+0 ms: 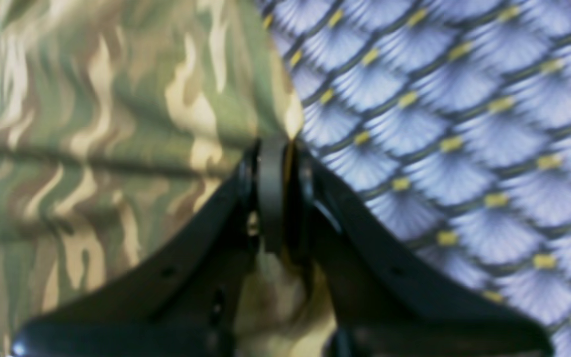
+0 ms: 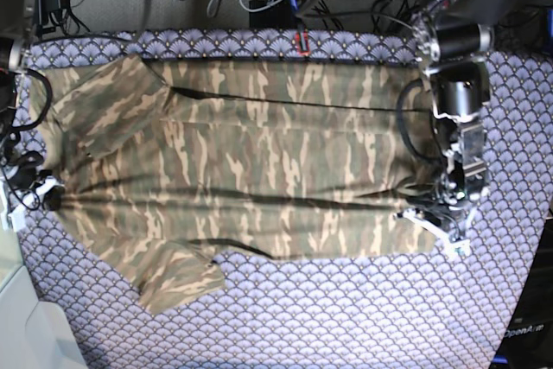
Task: Fold the T-shirt properly
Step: 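Lift the hem edge and fold it toward the collar, then drag the folded hem over the shirt toward the collar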
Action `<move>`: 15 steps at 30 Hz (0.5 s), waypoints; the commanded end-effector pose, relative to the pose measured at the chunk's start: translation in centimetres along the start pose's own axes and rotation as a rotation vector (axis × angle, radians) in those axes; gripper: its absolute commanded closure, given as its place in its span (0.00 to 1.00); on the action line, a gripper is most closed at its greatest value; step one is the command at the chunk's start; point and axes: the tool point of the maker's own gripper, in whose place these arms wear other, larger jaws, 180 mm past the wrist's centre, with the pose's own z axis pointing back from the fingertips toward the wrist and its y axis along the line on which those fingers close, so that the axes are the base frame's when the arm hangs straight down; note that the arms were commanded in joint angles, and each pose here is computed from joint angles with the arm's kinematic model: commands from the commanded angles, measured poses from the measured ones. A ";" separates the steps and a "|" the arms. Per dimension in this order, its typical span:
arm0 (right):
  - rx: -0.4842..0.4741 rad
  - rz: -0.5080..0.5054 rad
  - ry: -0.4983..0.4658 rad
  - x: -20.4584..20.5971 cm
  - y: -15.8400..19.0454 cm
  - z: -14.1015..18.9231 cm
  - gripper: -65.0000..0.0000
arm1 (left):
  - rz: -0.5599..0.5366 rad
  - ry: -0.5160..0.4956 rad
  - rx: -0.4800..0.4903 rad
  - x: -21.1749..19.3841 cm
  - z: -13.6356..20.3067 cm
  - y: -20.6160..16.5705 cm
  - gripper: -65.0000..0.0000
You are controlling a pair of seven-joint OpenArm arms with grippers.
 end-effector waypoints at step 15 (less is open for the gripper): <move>0.022 0.256 -0.116 1.8 3.8 5.9 1.00 | -0.066 -0.086 0.018 1.9 5.2 0.0 0.99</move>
